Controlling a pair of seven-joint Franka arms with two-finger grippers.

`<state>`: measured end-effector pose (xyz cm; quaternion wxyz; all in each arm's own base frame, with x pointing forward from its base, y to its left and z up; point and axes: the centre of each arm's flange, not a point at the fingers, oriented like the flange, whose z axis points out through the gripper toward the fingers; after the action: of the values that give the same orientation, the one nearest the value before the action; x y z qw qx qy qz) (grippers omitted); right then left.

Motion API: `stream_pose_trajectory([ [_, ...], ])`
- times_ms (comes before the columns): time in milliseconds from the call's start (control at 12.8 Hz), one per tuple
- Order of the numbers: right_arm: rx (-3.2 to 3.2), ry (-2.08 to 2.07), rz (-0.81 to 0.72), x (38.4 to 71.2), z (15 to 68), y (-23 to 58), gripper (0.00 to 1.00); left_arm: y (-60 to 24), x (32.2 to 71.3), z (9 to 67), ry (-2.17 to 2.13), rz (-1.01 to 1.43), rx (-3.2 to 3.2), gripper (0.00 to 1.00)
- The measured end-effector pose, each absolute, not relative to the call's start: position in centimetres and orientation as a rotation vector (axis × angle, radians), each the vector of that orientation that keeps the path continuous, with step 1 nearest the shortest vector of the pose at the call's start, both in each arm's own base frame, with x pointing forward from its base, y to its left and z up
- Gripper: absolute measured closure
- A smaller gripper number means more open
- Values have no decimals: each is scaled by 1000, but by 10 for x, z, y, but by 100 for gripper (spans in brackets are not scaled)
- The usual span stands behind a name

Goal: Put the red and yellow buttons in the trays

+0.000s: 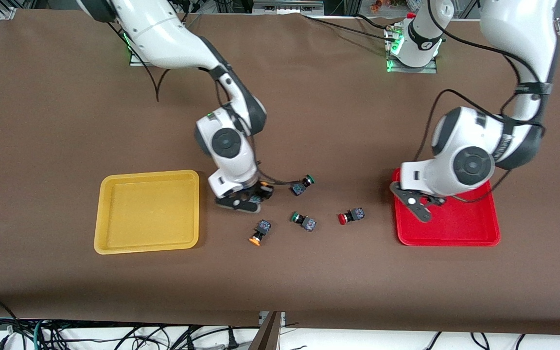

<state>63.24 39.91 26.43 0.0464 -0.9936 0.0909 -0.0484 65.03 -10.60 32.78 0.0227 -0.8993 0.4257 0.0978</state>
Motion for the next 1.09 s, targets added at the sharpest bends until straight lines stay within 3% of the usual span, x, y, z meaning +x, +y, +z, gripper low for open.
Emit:
stream_pose_trajectory([
  [312, -3090, 78, -103, 689, 315, 263, 58, -18, 664, 285, 1462, 326, -2706, 58],
  [625, -3121, -84, -6, 714, 286, 133, 58, 15, 672, 226, 1623, 256, -2659, 58],
  [781, -3124, -110, 55, 717, 259, 77, 58, 18, 673, 219, 1647, 243, -2651, 52],
  [859, -3123, -110, 82, 717, 247, 54, 58, 14, 673, 220, 1658, 237, -2647, 48],
  [1094, -3120, -69, 151, 713, 217, 14, 58, -7, 680, 236, 1682, 192, -2635, 17],
])
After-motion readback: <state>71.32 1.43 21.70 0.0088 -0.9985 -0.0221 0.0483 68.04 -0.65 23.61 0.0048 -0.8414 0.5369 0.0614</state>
